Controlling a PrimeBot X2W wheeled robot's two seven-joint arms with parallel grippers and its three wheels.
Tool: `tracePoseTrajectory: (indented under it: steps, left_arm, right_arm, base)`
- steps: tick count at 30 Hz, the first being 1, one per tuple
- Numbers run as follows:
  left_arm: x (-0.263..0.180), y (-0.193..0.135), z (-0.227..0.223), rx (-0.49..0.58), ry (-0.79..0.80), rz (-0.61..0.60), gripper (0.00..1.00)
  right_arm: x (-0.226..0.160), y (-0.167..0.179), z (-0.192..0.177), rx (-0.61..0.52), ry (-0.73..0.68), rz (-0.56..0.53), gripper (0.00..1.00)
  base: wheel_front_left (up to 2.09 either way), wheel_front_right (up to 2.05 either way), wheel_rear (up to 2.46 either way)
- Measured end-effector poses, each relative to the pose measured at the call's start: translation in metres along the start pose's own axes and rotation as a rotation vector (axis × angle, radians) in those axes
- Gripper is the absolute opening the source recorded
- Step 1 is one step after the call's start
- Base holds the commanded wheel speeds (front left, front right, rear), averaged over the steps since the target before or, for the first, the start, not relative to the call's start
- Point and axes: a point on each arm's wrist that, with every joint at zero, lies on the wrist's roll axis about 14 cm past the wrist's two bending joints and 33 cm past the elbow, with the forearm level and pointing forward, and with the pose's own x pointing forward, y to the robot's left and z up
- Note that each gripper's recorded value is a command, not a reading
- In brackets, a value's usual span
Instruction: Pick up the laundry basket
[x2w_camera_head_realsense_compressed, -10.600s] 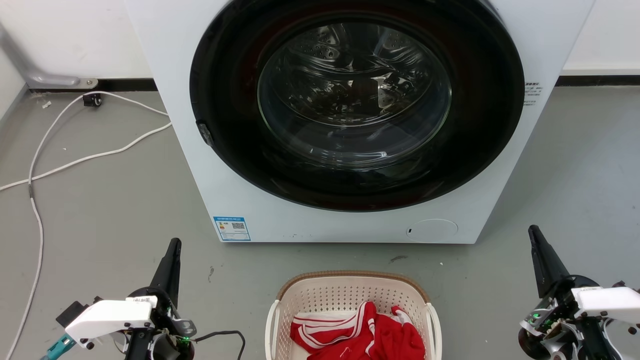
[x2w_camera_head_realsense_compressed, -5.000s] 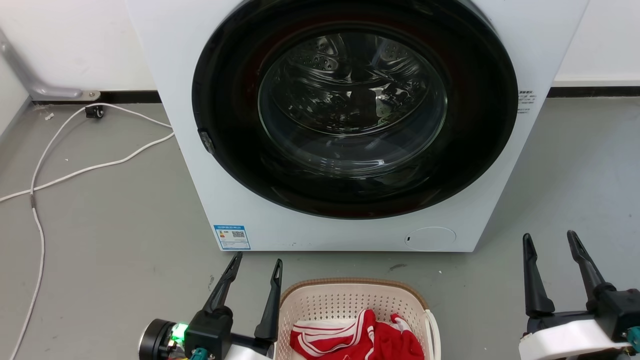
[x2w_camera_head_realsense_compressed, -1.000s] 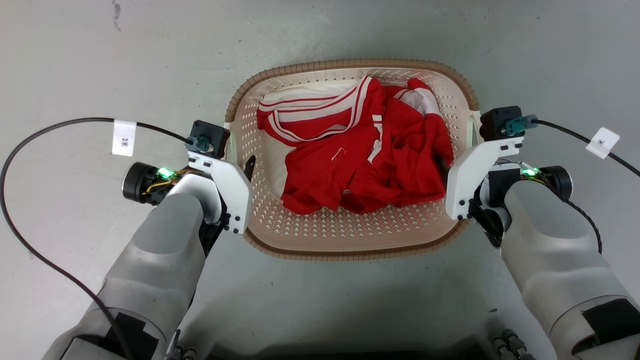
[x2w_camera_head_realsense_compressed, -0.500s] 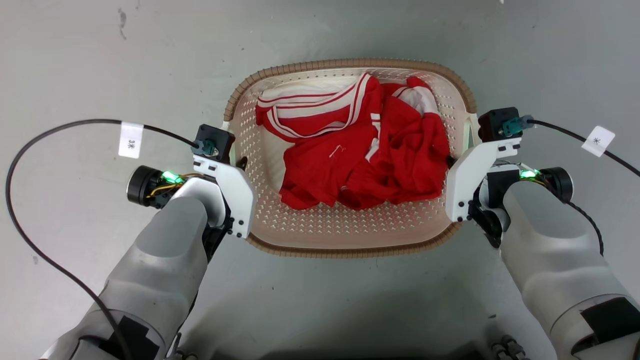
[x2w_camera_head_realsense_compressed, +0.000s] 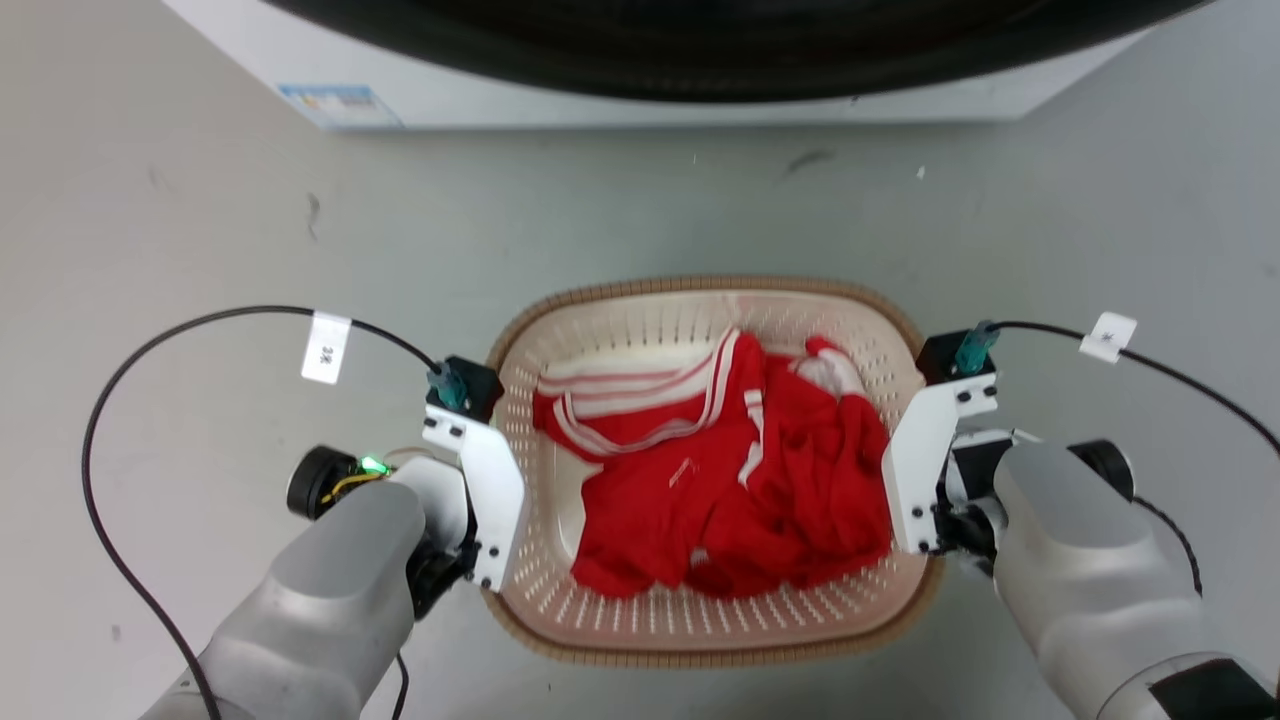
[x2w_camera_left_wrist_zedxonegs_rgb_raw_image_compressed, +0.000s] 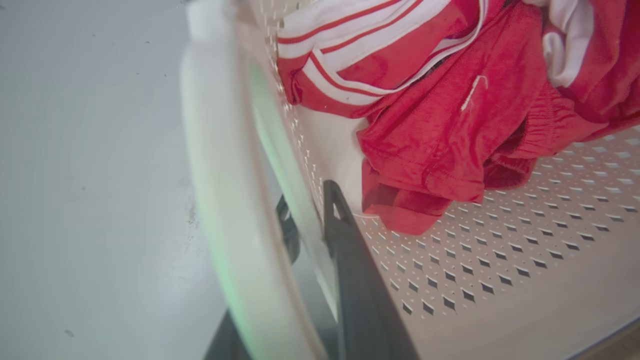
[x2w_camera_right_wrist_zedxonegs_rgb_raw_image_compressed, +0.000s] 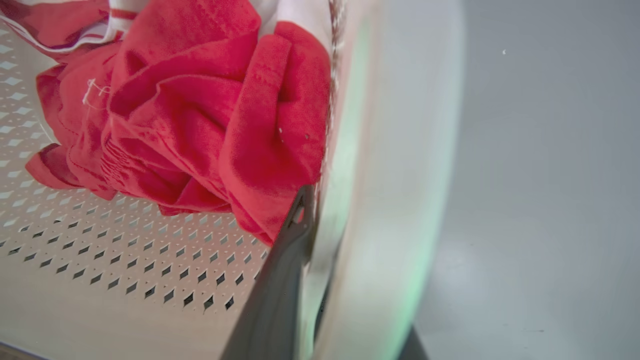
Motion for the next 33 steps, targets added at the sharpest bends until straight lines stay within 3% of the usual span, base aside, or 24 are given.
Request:
tracePoseTrajectory:
  steps: [18,33]
  left_arm:
    - [-0.113,-0.038,-0.011,0.062,-0.032,0.002,0.00]
    - [-0.151,-0.062,-0.037,0.072,-0.059,0.005,0.00]
  right_arm:
    - [-0.108,0.020,-0.018,-0.039,-0.080,-0.033,0.00]
    - [-0.150,0.032,-0.042,-0.058,-0.141,-0.041,0.00]
  base:
    - [0.00,0.00,0.00]
    - [0.00,0.00,0.00]
